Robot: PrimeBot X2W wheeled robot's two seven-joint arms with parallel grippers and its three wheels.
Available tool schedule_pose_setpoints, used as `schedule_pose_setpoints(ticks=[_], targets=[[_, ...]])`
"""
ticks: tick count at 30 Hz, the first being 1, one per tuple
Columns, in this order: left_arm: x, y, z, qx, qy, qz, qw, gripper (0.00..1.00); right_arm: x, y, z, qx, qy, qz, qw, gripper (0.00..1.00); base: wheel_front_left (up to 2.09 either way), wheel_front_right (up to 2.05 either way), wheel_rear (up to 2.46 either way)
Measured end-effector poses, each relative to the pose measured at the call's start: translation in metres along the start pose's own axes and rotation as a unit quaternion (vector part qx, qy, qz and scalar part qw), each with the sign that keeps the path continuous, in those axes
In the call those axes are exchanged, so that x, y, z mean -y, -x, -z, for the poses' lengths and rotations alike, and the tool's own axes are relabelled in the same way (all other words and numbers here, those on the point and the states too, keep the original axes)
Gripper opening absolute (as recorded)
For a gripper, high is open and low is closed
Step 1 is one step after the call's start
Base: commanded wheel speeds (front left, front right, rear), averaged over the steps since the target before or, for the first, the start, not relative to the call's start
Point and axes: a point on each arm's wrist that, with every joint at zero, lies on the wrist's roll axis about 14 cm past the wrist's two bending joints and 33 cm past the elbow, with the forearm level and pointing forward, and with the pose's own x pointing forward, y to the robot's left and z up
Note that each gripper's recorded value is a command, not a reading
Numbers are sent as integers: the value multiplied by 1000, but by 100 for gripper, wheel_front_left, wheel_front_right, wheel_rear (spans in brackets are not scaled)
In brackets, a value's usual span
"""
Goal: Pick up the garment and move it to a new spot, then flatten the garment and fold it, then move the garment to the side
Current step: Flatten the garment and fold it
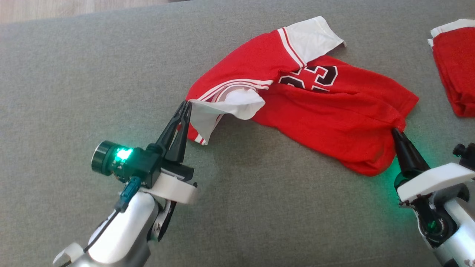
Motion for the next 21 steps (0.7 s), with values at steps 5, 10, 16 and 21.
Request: schedule_pose_setpoints(ticks=[5, 10, 16, 21], targets=[[-1, 3, 0, 0, -3, -3, 1000, 0, 0, 3, -3, 9, 3, -3, 1000, 0, 0, 0, 0], [-12, 1, -21, 29, -7, -22, 999, 0, -2, 6, -25, 35, 26, -12, 999, 0, 0, 0, 0], [-39, 11, -91, 127, -11, -69, 989, 0, -17, 23, -78, 98, 78, -47, 991, 0, 0, 0, 0], [-48, 33, -163, 221, -66, -74, 970, 0, -38, 58, -157, 197, 150, -76, 966, 0, 0, 0, 0]])
